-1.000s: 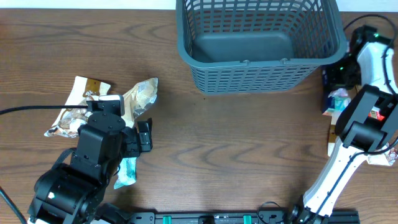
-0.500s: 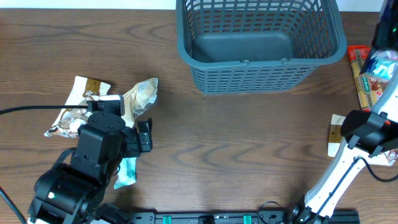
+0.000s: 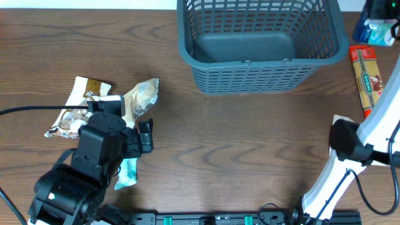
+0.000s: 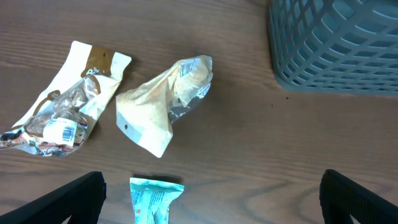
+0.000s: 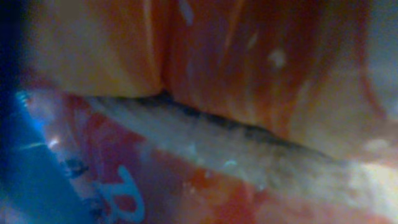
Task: Pack container
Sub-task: 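Lift the Kleenex pack with the right gripper and carry it into the basket, then open the right gripper to drop the Kleenex pack in the basket, then move the right gripper to the red San Remo spaghetti box and grasp it, then lift the spaghetti box with the right gripper and carry it over the basket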
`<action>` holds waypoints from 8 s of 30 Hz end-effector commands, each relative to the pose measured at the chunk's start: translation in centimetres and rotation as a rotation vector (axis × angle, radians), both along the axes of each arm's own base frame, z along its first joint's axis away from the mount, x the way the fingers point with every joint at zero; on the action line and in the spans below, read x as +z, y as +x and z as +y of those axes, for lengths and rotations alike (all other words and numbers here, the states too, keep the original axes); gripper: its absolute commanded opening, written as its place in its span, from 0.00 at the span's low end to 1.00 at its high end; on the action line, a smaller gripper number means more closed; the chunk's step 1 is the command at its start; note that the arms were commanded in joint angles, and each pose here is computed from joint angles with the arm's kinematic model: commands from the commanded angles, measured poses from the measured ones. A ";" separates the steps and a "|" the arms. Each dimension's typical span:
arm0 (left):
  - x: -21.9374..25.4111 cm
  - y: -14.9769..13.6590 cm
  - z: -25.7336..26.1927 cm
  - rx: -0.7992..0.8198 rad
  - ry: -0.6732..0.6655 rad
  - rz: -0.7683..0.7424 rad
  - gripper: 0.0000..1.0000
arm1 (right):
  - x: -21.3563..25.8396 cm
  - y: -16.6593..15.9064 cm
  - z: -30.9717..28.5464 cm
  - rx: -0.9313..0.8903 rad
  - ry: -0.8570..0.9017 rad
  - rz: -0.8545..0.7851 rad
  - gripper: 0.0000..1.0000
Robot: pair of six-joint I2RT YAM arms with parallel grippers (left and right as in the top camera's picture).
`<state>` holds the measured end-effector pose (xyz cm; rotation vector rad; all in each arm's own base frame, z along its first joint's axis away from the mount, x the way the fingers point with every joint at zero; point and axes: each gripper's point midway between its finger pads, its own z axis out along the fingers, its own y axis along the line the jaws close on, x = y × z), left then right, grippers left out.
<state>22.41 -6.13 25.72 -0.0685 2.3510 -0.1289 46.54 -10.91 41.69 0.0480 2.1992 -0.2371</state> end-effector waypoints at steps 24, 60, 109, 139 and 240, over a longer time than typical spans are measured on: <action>0.7 0.1 0.3 0.008 0.006 -0.017 0.99 | -8.0 5.4 11.5 0.173 0.098 0.168 0.01; 0.7 0.1 0.3 0.008 0.006 -0.017 0.99 | -18.0 8.4 12.1 0.159 0.141 0.368 0.11; 0.7 0.1 0.3 0.008 0.006 -0.017 0.99 | 7.0 0.8 4.6 -0.014 -0.016 -0.253 0.94; 0.7 0.1 0.3 0.008 0.006 -0.017 0.99 | -21.3 -4.7 -18.4 -0.066 0.067 0.600 0.99; 0.7 0.1 0.3 0.008 0.006 -0.017 0.99 | 1.4 0.2 -2.3 0.172 0.064 -0.096 0.02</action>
